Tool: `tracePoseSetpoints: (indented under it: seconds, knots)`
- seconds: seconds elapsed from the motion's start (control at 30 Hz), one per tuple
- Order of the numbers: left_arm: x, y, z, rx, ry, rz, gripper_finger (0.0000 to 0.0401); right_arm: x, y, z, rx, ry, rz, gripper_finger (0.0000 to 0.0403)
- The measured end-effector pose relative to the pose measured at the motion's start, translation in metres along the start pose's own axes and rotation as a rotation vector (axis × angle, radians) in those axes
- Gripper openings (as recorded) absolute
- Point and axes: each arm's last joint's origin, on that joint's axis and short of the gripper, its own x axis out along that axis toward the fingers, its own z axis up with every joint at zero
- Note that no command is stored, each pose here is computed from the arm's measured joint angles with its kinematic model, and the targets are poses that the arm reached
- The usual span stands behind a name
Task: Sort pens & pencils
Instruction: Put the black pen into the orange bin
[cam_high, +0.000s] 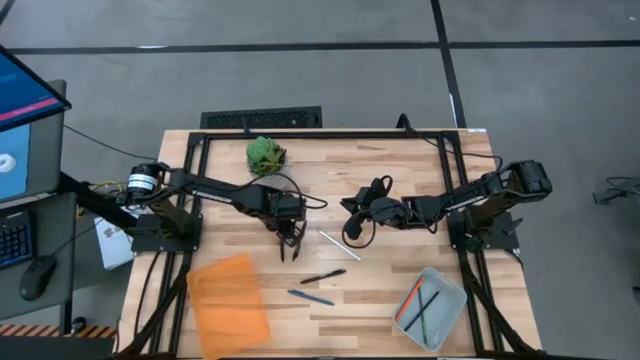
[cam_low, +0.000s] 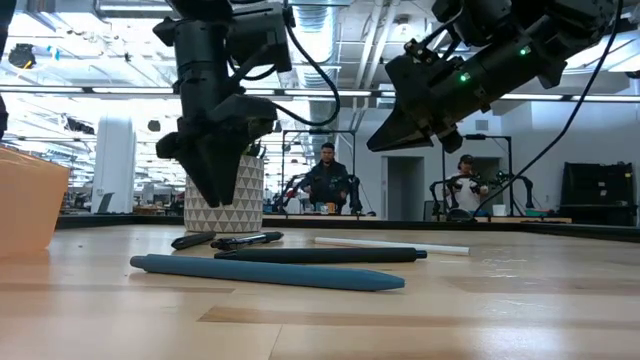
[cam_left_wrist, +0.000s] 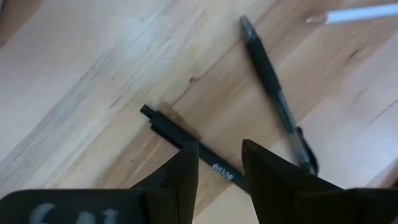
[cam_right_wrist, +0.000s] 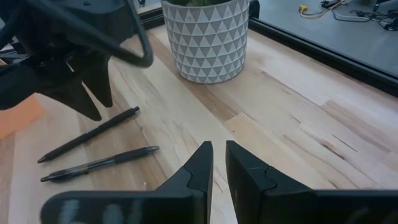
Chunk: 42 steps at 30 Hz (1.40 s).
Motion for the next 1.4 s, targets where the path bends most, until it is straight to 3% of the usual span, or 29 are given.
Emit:
tracePoseSetpoints:
  seconds: [0.4, 0.57, 0.73, 1.07, 1.4]
  knots:
    - [-0.0028, -0.0069, -0.0018, 0.055, 0.026, -0.058, 0.0114, -0.0003, 0.0007, 0.0003, -0.008, -0.004, 0.003, 0.0067]
    - [-0.0029, -0.009, 0.0005, -0.028, 0.008, -0.081, 0.0114, -0.0003, 0.0007, 0.0002, -0.01, -0.004, 0.003, 0.0067]
    - [-0.003, -0.0091, -0.0001, -0.026, 0.02, -0.087, 0.0114, -0.0008, 0.0015, -0.0007, -0.039, 0.002, 0.005, 0.0067]
    - [-0.0029, -0.0004, -0.0055, -0.181, 0.027, 0.045, 0.0114, -0.0012, 0.0022, -0.001, -0.041, 0.003, 0.008, 0.0067]
    - [-0.0031, -0.001, -0.0072, -0.369, 0.03, 0.05, 0.0114, -0.0012, 0.0029, -0.0017, -0.044, 0.016, 0.035, 0.0067]
